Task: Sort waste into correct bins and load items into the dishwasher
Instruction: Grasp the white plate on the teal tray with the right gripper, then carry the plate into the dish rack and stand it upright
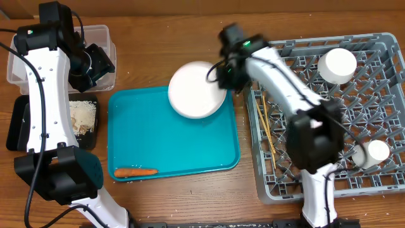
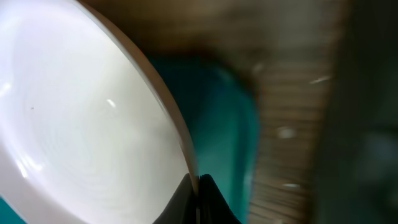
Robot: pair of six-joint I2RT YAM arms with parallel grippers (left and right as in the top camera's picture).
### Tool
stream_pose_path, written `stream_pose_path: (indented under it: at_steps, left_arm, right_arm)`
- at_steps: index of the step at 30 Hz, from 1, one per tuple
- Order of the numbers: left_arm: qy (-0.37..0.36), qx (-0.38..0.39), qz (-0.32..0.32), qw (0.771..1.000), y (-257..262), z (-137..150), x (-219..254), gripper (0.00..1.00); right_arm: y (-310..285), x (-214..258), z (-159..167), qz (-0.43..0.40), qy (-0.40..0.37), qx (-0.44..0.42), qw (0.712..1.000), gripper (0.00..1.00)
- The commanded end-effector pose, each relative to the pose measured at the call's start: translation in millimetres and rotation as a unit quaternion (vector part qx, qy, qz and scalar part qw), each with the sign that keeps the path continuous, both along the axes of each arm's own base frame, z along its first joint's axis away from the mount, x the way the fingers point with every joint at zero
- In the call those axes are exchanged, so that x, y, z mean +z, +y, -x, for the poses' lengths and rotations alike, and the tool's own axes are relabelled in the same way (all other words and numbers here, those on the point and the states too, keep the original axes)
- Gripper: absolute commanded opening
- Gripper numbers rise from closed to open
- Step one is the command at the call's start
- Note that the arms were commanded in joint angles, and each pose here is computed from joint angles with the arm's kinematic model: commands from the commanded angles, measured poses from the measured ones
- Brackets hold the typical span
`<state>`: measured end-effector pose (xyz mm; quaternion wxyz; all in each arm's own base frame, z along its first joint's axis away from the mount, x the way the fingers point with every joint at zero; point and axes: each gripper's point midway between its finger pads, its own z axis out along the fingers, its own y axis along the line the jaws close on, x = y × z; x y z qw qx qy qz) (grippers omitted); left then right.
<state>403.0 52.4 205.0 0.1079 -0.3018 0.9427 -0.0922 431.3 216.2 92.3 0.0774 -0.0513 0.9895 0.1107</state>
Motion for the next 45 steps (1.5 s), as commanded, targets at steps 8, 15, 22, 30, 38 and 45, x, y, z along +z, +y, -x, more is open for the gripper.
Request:
stream_pose_path:
  at_steps: [8, 15, 22, 30, 38, 45]
  left_arm:
    - [-0.008, -0.002, -0.007, 1.000, -0.4, -1.3, 5.4, 0.62]
    - [-0.007, -0.002, -0.007, 1.000, -0.5, -1.3, 5.2, 0.62]
    - [-0.007, -0.002, -0.007, 1.000, -0.5, -1.3, 5.2, 0.62]
    - [-0.008, -0.002, -0.007, 1.000, -0.6, -1.4, 5.4, 0.62]
    - [-0.008, -0.002, -0.007, 1.000, -0.5, -1.3, 5.4, 0.62]
    - [-0.007, -0.002, -0.007, 1.000, -0.3, -1.1, 5.4, 0.62]
  right_arm:
    - [-200.4, 205.6, -28.6, 0.227, -0.271, -0.202, 0.913, 0.04]
    - [-309.6, 240.5, 4.4, 0.429, -0.286, -0.366, 0.775, 0.04]
    - [-310.0, 197.8, 19.2, 0.440, -0.245, -0.384, 0.774, 0.04]
    - [-295.8, 133.0, 38.7, 0.445, -0.186, -0.370, 0.794, 0.04]
    - [-269.7, 133.2, 33.7, 0.440, -0.205, -0.347, 0.803, 0.04]
    - [-264.0, 131.3, 33.9, 0.435, -0.203, -0.341, 0.808, 0.04]
